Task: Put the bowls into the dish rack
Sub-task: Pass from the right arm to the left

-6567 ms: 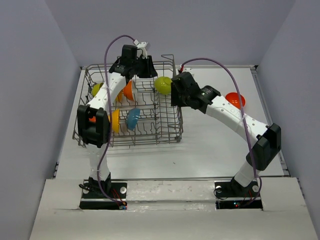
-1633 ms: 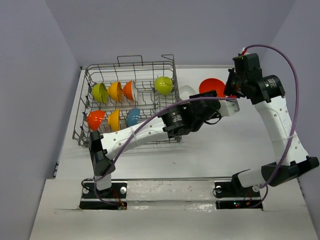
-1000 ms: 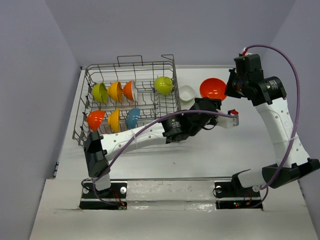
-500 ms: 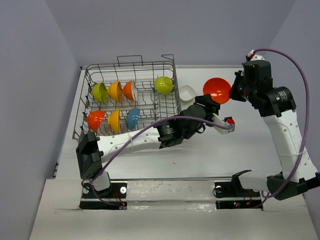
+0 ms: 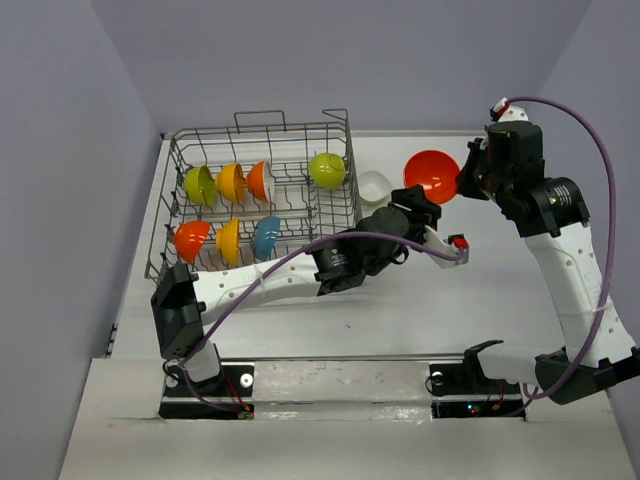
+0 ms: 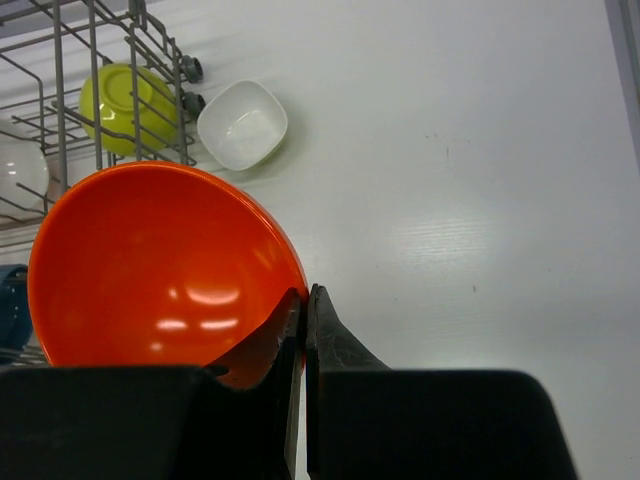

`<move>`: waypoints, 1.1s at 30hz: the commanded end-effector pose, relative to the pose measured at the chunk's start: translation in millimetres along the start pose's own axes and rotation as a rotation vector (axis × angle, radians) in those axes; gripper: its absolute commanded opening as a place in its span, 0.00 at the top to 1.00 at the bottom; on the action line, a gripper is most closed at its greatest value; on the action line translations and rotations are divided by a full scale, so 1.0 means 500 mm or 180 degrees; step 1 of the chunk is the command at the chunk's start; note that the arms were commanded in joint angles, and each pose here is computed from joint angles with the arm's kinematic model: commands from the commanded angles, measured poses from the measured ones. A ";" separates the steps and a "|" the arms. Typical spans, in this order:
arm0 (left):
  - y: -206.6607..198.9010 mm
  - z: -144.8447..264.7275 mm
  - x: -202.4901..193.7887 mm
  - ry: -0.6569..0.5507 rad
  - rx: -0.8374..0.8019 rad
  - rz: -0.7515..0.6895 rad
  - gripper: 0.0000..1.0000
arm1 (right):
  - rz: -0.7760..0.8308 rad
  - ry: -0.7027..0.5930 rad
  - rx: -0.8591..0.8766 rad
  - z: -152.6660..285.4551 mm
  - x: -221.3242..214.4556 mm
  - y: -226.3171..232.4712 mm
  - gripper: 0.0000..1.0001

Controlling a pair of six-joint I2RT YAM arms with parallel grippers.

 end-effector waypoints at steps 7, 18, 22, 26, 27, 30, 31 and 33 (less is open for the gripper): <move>0.065 0.012 0.055 -0.0320 0.0012 0.0313 0.40 | -0.0143 -0.0415 0.0404 0.015 0.058 0.044 0.99; 0.030 -0.010 0.073 -0.0331 -0.0488 0.0422 0.40 | -0.0156 -0.0454 0.0499 0.027 0.073 0.054 0.99; 0.024 -0.010 0.070 -0.0294 -0.0529 0.0424 0.40 | -0.0158 -0.0478 0.0516 0.031 0.079 0.056 0.99; 0.027 -0.009 0.068 -0.0263 -0.0492 0.0428 0.40 | -0.0160 -0.0467 0.0538 0.033 0.081 0.059 0.99; 0.031 -0.008 0.067 -0.0252 -0.0460 0.0434 0.42 | -0.0165 -0.0467 0.0539 0.032 0.080 0.059 0.99; 0.036 -0.007 0.064 -0.0218 -0.0410 0.0427 0.46 | -0.0170 -0.0466 0.0539 0.033 0.080 0.059 0.99; 0.036 -0.008 0.063 -0.0201 -0.0390 0.0413 0.50 | -0.0168 -0.0460 0.0541 0.032 0.079 0.059 0.99; 0.034 -0.011 0.062 -0.0167 -0.0371 0.0401 0.58 | -0.0172 -0.0473 0.0548 0.033 0.081 0.060 0.99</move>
Point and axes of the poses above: each gripper's point midway between its finger pads, its own z axis back along the fingers, its own y axis along the line the jaws close on, x = y × z, the point moved 5 cm from there along z, back along the fingers, and after that the axes turned 5 degrees about -z, right-handed, at the moved point
